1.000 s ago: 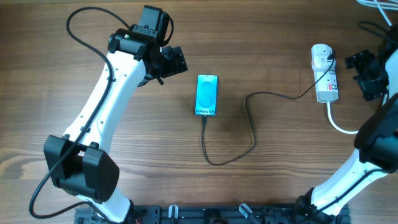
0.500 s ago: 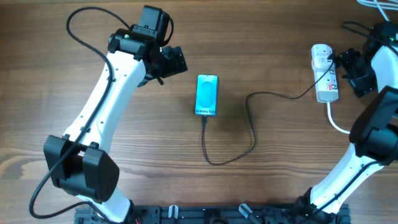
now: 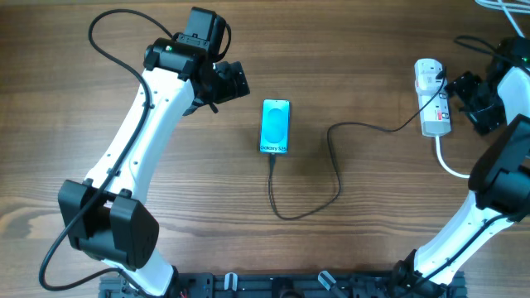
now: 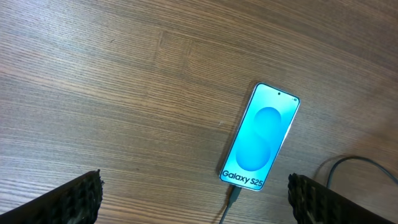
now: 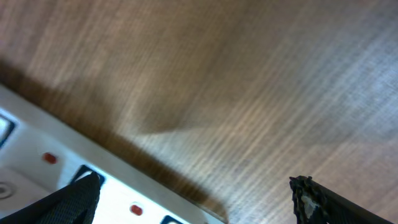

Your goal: Plug charger to phone and switch on socket

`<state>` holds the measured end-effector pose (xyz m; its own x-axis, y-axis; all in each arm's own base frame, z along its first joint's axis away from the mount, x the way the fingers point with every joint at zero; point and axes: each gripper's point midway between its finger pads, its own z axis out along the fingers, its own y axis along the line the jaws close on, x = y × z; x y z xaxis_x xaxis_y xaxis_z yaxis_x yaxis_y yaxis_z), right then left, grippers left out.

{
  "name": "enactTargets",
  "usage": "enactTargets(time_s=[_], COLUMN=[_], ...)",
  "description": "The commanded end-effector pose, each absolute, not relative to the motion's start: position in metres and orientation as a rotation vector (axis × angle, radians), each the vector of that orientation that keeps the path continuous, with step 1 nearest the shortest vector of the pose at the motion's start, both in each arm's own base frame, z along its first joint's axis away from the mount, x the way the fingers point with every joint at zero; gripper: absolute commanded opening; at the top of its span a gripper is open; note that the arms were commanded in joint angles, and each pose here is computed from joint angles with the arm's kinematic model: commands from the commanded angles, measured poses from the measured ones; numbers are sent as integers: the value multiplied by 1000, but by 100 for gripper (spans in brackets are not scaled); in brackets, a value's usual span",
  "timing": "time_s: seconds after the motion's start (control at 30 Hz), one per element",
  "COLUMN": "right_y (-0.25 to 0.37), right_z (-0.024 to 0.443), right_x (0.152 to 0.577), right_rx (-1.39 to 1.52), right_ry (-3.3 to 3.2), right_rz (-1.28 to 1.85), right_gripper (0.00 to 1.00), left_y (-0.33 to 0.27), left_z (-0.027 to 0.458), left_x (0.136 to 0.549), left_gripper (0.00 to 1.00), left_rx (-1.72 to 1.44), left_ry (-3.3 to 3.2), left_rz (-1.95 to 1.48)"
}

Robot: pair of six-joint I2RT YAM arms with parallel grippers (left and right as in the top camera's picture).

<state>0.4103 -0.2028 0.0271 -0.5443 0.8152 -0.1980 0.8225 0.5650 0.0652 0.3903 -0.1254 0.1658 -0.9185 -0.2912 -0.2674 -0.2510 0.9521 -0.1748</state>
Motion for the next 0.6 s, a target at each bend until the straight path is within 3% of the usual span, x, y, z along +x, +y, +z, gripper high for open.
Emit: enactTargets(time_s=[0.0, 0.57], right_y=[-196, -196], right_z=[16, 15], right_x=[411, 413], right_rx=[1330, 1299], right_ry=[2643, 2645], right_rz=[-2, 4], right_gripper=[100, 100], left_y=[-126, -126], left_z=[159, 159], left_x=[390, 390], left_gripper=[100, 100], left_rx=[-421, -421], left_ry=[2828, 2828], left_rz=[-196, -196])
